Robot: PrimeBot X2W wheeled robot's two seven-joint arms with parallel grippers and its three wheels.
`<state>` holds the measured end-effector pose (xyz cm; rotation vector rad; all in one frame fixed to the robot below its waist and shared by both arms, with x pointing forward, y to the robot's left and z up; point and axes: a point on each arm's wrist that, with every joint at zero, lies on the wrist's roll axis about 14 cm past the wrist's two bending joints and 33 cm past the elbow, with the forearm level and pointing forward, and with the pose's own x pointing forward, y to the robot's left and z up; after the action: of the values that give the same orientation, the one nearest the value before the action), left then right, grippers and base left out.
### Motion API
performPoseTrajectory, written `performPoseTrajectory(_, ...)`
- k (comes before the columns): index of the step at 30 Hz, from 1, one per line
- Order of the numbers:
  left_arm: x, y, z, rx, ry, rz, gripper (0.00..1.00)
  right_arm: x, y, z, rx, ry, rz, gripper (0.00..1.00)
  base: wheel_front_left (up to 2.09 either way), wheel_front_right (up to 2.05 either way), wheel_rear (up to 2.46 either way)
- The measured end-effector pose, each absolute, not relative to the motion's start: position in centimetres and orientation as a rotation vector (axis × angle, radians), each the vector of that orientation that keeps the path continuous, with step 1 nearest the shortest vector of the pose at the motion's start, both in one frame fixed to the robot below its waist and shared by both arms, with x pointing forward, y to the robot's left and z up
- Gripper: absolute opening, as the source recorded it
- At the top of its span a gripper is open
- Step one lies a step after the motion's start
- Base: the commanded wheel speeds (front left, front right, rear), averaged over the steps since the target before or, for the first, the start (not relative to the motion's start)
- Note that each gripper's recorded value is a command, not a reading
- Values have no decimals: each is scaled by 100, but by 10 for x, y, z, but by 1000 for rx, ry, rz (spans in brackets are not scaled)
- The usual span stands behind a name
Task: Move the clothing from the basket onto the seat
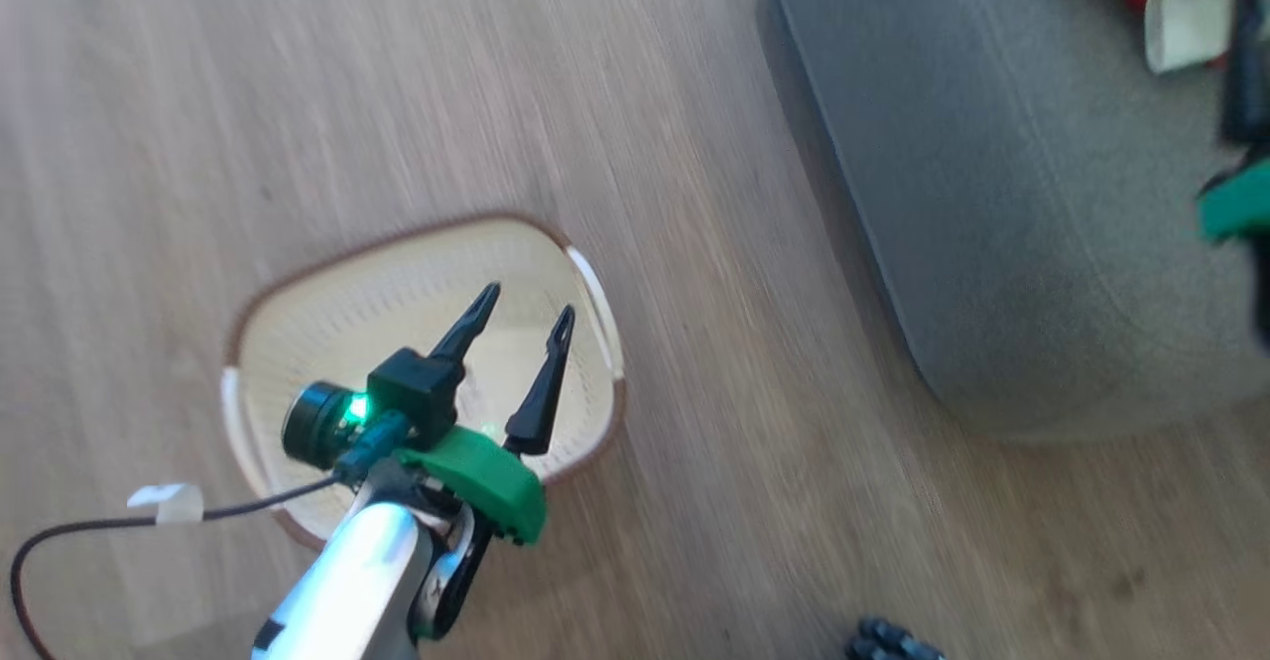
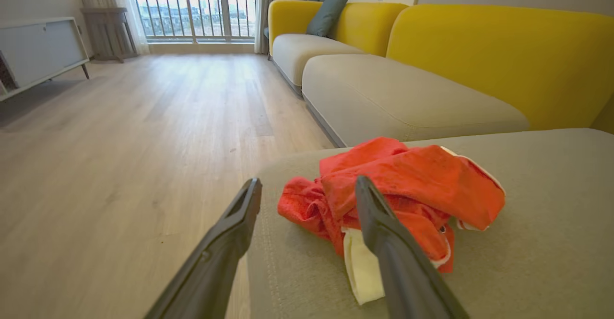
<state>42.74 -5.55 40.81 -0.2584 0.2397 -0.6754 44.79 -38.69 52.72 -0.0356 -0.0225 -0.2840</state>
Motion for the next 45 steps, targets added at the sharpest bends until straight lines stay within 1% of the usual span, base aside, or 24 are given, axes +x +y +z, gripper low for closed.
performPoseTrajectory(3, 428, -34, 424, -238, 206, -602, 100, 430, -354, 517, 12, -15, -218, 100, 0, 0, 0)
performPoseTrajectory(6, 427, 0, 433, -205, 186, -500, 100, 416, -316, 501, 54, 10, -142, 100, 0, 0, 0)
performPoseTrajectory(14, 407, 96, 453, -170, 133, -224, 100, 404, -230, 494, 172, -9, 12, 100, 0, 0, 0)
performPoseTrajectory(19, 384, 138, 456, -157, 116, -94, 100, 386, -190, 475, 178, 40, 79, 100, 0, 0, 0)
performPoseTrajectory(25, 370, 165, 459, -156, 99, 1, 100, 376, -159, 469, 185, 55, 126, 100, 0, 0, 0)
performPoseTrajectory(33, 370, 166, 465, -162, 75, 3, 100, 372, -152, 470, 165, 50, 139, 100, 0, 0, 0)
performPoseTrajectory(34, 370, 167, 465, -166, 74, 6, 0, 372, -152, 471, 162, 47, 138, 0, 0, 0, 0)
performPoseTrajectory(40, 349, 169, 426, -173, 202, 27, 0, 352, -154, 433, 178, 169, 120, 0, 0, 0, 0)
performPoseTrajectory(45, 347, 171, 424, -228, 218, 39, 0, 351, -157, 433, 232, 175, 98, 0, 0, 0, 0)
